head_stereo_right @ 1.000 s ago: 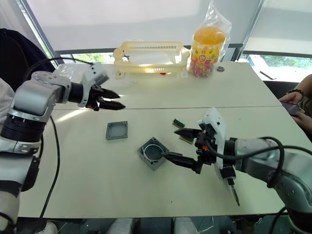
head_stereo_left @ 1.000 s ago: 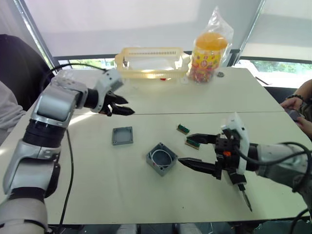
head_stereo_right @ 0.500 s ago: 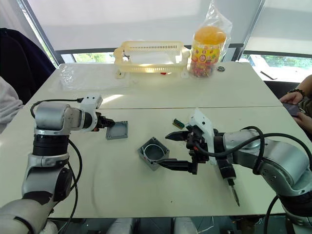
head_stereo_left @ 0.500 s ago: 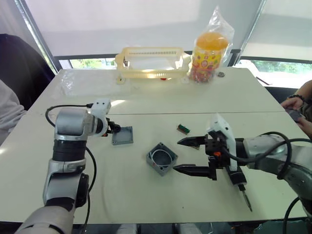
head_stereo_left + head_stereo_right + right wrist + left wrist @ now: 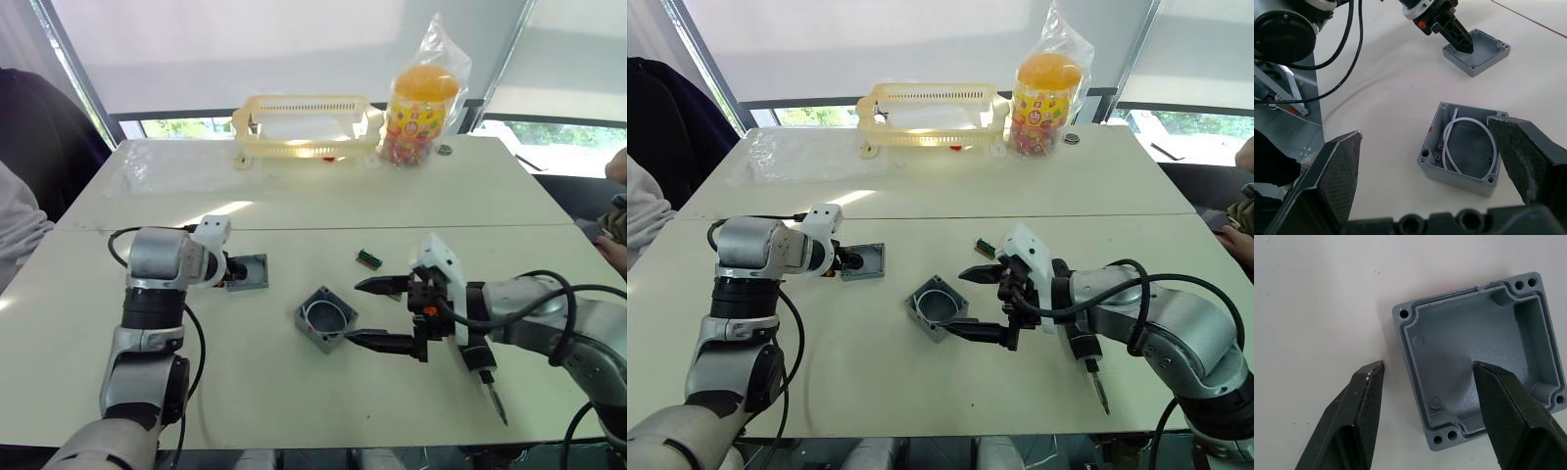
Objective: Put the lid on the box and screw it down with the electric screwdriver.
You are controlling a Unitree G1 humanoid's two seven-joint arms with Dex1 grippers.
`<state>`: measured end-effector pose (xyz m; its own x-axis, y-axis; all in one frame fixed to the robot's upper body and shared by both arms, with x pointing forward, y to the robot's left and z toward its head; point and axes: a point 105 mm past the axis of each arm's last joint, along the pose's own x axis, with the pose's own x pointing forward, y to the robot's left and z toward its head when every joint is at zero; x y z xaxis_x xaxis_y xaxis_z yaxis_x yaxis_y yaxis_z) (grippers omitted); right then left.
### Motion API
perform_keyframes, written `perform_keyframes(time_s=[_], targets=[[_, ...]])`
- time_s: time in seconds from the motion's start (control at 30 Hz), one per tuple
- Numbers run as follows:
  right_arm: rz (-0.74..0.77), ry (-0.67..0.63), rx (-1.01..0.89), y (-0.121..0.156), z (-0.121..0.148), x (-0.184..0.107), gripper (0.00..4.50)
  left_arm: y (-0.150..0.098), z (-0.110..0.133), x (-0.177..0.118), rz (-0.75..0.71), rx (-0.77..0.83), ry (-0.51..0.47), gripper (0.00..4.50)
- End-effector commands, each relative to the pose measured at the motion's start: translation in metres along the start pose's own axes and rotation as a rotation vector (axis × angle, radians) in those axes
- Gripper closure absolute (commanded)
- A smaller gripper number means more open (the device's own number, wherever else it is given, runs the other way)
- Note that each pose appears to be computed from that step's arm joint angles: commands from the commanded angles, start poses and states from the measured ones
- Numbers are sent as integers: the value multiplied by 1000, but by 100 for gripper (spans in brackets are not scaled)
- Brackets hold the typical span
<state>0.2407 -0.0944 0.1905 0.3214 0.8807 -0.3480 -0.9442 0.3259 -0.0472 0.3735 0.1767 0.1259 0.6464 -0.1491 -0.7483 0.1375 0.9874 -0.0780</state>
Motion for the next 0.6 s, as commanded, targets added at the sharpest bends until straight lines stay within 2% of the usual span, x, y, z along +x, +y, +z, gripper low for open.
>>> perform_keyframes(time_s=[0.03, 0.1, 0.17, 0.2, 0.23, 0.37, 0.47, 0.5, 0.6], targets=[[-16, -33, -38, 3, 10, -2, 0, 2, -8, 8, 1, -23, 39, 184], [-22, -35, -38, 3, 10, -1, 0, 0, -8, 11, -5, -22, 41, 245], [-29, -35, -37, 2, 9, -2, 0, -3, -9, 13, -14, -22, 42, 341], [-32, -34, -37, 2, 9, -2, 0, -3, -9, 14, -15, -21, 42, 405], [-35, -33, -36, 1, 9, -3, 0, -4, -10, 14, -16, -22, 43, 446], [-44, -27, -32, 0, 7, -5, 0, 0, -15, 16, -13, -30, 35, 446], [-44, -28, -22, -1, 6, -6, 0, -2, -10, 15, -39, 4, -36, 446], [-49, -40, -14, -2, 7, -6, 0, -3, -1, 12, -56, 32, -108, 446], [-108, -195, 47, -19, 30, -11, 0, 3, 37, -11, -83, 121, -429, 446]])
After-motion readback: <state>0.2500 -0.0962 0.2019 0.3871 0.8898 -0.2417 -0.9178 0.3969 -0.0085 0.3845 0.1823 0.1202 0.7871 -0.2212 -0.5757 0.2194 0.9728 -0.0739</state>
